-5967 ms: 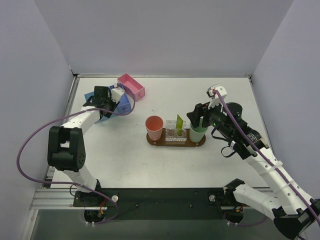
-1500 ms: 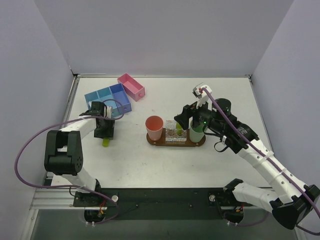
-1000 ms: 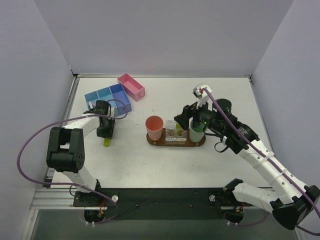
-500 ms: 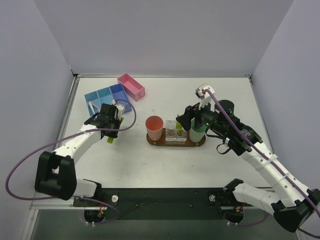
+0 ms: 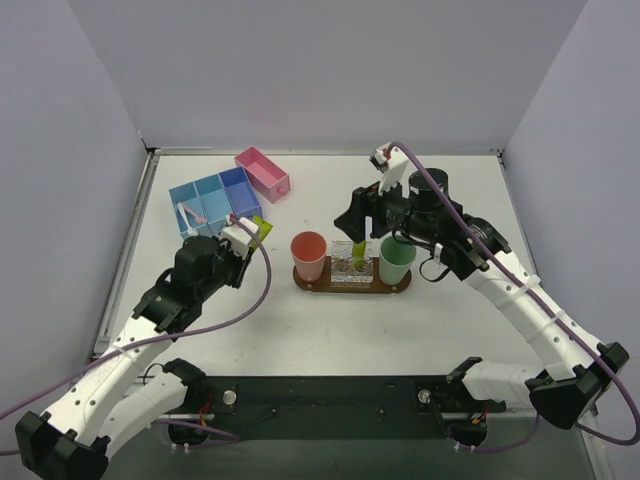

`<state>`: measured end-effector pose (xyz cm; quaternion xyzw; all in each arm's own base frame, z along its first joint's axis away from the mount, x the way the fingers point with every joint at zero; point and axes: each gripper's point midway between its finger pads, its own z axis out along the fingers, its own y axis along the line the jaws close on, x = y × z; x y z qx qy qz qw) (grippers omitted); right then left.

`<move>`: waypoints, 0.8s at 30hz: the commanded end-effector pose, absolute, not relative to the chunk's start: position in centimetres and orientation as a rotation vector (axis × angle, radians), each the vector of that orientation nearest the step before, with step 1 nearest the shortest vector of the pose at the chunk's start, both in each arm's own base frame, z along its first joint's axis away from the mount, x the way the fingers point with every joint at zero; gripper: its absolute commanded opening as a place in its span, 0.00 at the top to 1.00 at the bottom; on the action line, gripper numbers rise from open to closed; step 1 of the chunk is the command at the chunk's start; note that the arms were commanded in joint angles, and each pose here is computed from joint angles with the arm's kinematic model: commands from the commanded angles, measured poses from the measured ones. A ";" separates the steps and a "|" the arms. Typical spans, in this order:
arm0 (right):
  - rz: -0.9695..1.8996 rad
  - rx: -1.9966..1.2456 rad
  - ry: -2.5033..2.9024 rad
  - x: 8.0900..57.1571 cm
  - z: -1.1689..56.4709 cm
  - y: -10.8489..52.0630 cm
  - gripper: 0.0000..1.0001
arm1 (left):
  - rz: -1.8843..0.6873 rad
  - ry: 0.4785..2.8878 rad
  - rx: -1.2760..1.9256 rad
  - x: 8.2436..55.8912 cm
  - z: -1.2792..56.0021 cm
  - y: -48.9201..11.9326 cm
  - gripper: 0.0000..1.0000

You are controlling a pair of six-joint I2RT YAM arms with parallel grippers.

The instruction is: Prepare toiletry sets of a toothbrush and toothpaste on the tray

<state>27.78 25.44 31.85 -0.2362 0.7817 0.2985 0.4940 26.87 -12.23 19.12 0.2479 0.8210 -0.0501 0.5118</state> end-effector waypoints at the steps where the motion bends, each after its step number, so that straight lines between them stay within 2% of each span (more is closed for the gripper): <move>1: 0.855 -0.633 1.926 26.9 33.0 28.4 0.39 | -0.377 1.719 0.739 25.0 23.4 -17.0 0.63; 6: 0.951 -0.702 1.957 25.8 33.1 31.0 0.38 | -0.461 1.666 0.801 23.5 24.2 -18.5 0.63; 15: 1.026 -0.780 2.035 25.0 31.4 34.0 0.44 | -0.515 1.646 0.853 22.5 24.2 -19.7 0.63; 24: 1.067 -0.816 2.072 24.9 30.0 35.6 0.56 | -0.516 1.642 0.863 22.3 24.1 -19.9 0.63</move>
